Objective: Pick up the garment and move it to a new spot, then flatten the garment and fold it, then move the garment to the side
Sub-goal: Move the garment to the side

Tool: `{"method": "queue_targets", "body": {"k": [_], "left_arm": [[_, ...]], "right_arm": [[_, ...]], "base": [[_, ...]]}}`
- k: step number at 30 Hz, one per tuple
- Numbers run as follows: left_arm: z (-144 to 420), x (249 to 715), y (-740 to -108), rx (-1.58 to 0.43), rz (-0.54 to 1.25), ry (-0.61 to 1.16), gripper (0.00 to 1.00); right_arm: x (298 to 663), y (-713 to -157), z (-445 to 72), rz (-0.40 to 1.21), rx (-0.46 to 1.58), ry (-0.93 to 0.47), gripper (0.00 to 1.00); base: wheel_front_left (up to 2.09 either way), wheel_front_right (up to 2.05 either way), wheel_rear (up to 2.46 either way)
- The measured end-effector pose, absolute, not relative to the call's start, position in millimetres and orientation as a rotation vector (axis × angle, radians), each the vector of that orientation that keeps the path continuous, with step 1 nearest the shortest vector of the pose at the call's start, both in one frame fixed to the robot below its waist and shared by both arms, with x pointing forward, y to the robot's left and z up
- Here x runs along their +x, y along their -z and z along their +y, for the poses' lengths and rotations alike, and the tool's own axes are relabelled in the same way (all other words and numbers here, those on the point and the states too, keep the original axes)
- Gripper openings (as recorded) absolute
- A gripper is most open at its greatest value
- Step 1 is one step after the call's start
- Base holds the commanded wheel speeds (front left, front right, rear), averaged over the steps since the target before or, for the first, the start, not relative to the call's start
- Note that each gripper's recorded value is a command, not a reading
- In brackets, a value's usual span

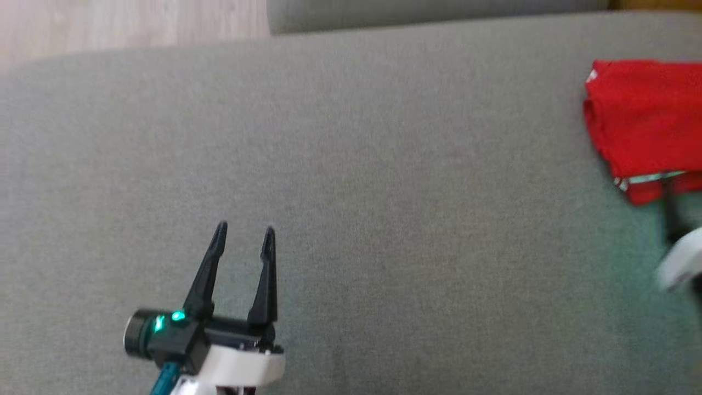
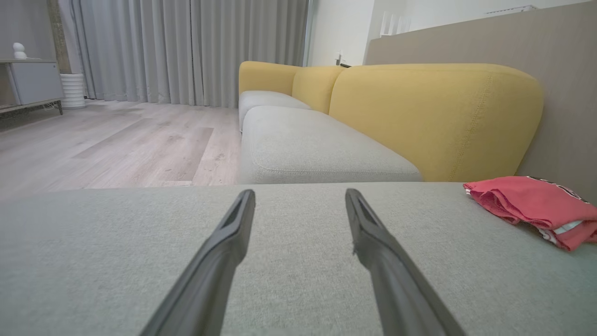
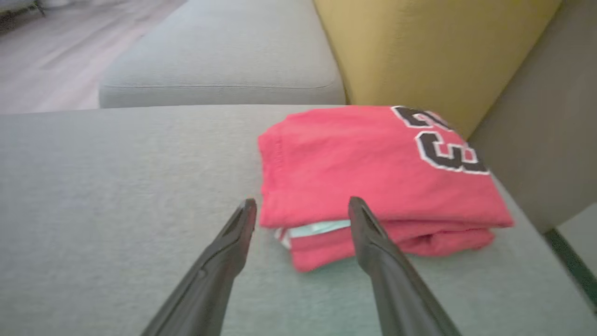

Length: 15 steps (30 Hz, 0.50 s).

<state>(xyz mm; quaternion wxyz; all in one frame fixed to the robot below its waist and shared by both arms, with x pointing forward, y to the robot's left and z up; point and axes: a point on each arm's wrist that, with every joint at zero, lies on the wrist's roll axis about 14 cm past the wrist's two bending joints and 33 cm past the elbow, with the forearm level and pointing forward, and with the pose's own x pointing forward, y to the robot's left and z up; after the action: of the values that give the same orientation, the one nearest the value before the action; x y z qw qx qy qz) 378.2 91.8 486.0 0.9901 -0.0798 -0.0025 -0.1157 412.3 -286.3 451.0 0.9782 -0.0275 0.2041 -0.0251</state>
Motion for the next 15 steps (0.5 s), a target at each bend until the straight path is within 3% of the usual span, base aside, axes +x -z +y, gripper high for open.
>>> {"method": "queue_targets", "body": {"k": [9, 15], "left_arm": [[105, 339, -495, -0.146, -0.029, 0.192, 1.0], [119, 312, -490, -0.133, -0.019, 0.147, 1.0]], "right_arm": [[359, -432, -182, 0.339, 0.135, -0.177, 1.0], [341, -448, -131, 0.167, 0.147, -0.318, 1.0]], "base": [[0.0, 0.0, 0.0], [0.0, 0.0, 0.0]]}}
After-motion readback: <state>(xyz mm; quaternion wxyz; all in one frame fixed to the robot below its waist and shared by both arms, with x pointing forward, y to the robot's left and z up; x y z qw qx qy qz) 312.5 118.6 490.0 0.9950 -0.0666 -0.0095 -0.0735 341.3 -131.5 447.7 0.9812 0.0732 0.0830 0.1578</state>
